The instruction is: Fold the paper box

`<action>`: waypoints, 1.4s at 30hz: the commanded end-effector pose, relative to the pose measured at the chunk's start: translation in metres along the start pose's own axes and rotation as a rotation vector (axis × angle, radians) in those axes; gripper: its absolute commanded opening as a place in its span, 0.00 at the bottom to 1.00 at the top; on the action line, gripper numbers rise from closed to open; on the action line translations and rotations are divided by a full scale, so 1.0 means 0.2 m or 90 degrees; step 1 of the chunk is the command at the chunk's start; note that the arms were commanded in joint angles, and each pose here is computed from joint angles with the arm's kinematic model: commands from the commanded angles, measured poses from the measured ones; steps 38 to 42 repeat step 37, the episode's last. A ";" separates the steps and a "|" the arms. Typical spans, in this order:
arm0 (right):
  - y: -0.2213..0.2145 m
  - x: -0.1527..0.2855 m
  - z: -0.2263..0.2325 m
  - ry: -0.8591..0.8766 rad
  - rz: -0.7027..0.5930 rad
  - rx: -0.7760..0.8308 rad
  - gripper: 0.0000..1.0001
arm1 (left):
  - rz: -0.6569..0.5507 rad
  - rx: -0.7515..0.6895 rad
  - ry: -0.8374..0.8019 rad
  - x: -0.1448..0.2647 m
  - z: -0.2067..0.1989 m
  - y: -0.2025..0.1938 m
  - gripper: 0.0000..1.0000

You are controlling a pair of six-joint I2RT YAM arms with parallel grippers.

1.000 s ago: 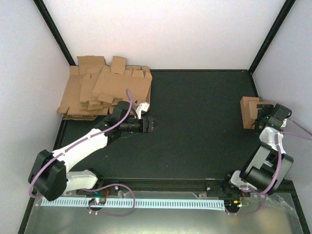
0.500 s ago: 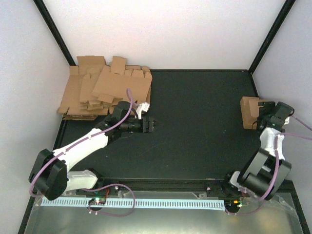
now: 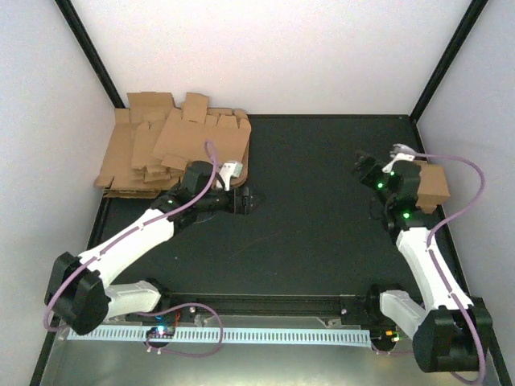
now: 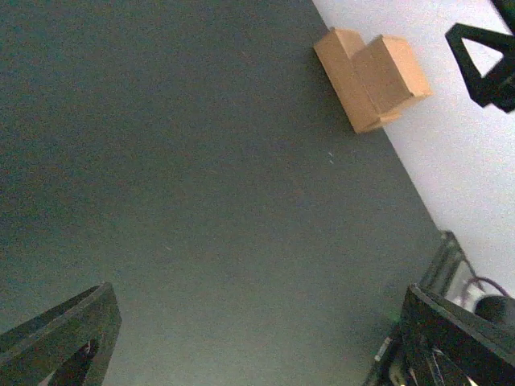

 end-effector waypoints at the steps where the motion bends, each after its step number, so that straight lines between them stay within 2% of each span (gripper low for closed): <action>1: -0.08 0.00 0.15 0.063 -0.074 0.274 0.99 | -0.086 -0.094 0.101 0.14 0.03 0.12 0.99; 5: -0.20 0.00 0.17 0.144 -0.089 0.329 0.99 | -0.199 -0.141 0.265 0.29 0.15 0.20 0.99; 7: -0.21 0.00 0.15 0.142 -0.112 0.323 0.99 | -0.264 -0.163 0.335 0.36 0.22 0.20 0.99; 11: -0.21 -0.03 0.10 0.107 -0.141 0.324 0.99 | -0.420 -0.231 0.393 0.46 0.31 0.18 0.99; 14: -0.21 -0.07 0.04 0.051 -0.150 0.317 0.99 | -0.482 -0.255 0.441 0.51 0.38 0.16 0.99; 18: -0.25 -0.12 -0.04 0.000 -0.136 0.320 0.99 | -0.483 -0.252 0.503 0.54 0.48 0.18 0.99; 24: -0.28 -0.06 -0.02 0.044 -0.143 0.328 0.99 | -0.437 -0.207 0.525 0.48 0.62 0.16 0.99; 26: -0.27 -0.05 -0.03 0.033 -0.152 0.316 0.99 | -0.408 -0.201 0.530 0.46 0.63 0.15 0.99; 42: -0.29 -0.05 0.00 0.070 -0.139 0.325 0.99 | -0.421 -0.199 0.526 0.49 0.62 0.15 0.99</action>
Point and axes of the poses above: each gripper's point midway between its finger pads, its own x axis back along the fingers, its own z axis along the line the jaws close on, y = z × x, the point moved 5 cm from there along x, back along the fingers, and after that the axes turned 3 degrees about x, right-handed, at the moved point
